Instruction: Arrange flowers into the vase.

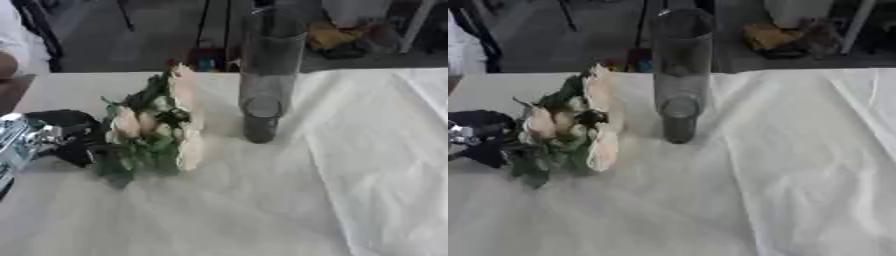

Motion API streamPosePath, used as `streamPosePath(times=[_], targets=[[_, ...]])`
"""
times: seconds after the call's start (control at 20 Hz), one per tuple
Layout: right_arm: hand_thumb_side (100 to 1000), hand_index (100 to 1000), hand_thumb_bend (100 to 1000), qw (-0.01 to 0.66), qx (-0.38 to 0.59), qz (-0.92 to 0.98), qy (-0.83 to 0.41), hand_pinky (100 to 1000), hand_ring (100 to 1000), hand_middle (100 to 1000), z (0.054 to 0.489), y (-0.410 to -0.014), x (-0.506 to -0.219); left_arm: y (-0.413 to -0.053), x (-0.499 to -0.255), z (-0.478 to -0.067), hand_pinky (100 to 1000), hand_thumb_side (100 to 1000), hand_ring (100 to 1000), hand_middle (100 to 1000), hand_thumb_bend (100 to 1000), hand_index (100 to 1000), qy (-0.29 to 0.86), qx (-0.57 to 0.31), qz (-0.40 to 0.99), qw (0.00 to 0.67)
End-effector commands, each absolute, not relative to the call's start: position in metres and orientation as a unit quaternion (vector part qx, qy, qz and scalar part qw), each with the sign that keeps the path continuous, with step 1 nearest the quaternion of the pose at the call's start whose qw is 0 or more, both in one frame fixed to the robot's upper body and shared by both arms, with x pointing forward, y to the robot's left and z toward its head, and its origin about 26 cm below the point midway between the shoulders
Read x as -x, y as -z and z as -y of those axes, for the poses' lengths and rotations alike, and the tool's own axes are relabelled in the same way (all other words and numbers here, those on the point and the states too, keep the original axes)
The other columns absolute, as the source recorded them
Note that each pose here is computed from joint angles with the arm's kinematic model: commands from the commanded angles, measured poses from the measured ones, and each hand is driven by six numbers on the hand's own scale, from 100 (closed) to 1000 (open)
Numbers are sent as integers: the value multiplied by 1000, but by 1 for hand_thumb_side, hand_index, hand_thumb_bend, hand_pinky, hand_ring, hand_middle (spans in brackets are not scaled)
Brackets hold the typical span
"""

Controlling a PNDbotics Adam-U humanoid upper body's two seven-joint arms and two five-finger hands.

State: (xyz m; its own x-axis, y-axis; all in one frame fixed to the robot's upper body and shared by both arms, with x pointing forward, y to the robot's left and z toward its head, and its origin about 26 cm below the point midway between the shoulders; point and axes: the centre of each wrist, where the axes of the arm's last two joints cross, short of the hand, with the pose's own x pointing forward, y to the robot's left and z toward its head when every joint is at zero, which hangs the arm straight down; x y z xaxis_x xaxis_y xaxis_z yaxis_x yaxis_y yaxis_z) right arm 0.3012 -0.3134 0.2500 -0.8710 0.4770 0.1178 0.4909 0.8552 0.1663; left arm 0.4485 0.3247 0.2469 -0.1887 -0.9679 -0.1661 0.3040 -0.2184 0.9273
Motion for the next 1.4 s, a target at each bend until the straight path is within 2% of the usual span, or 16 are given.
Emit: streamPosePath(times=[0.05,0.25,0.4,0.65,0.75,0.9,1.05,1.1,1.15,1.2,1.25,1.3,1.4], targets=[[1000,867,100,23,245,964,97,864,864,769,313,-256,-298,-253,-447,-330,526,492,645,740,100,854,662,-429,388,477],[1000,868,100,25,244,964,97,864,864,768,313,-256,-298,-253,-448,-328,470,472,614,719,100,825,661,-434,388,473],[1000,867,100,25,244,965,97,864,864,768,313,-256,-298,-254,-448,-327,389,463,572,688,100,788,659,-442,389,468],[1000,866,100,25,244,965,98,861,864,768,313,-256,-298,-249,-448,-327,307,490,505,664,100,699,655,-453,389,463],[1000,866,100,25,244,964,98,861,864,768,313,-256,-298,-248,-449,-327,267,499,453,570,100,663,654,-453,390,463],[1000,866,100,25,243,965,98,861,864,768,313,-256,-298,-247,-449,-326,227,502,410,480,127,585,655,-452,391,462],[1000,866,100,25,243,965,99,861,864,768,313,-256,-298,-245,-450,-326,197,493,367,438,142,536,655,-453,390,462],[1000,866,100,24,244,965,99,861,864,767,313,-256,-298,-245,-450,-326,174,480,331,414,130,495,655,-454,389,462],[1000,866,100,24,244,964,99,861,864,767,314,-256,-298,-244,-450,-326,174,480,331,414,130,495,654,-455,389,463],[1000,867,100,24,244,964,99,861,864,767,314,-256,-298,-244,-450,-326,109,463,236,373,118,422,654,-455,389,462],[1000,867,100,24,244,964,100,861,864,767,314,-256,-298,-243,-451,-326,105,463,227,367,120,417,654,-456,389,462],[1000,867,100,25,244,964,100,861,864,767,314,-256,-298,-243,-451,-326,100,458,183,316,117,387,654,-456,389,462],[1000,867,100,24,244,964,100,862,865,767,314,-255,-298,-242,-451,-325,100,451,180,298,109,375,654,-454,390,463]])
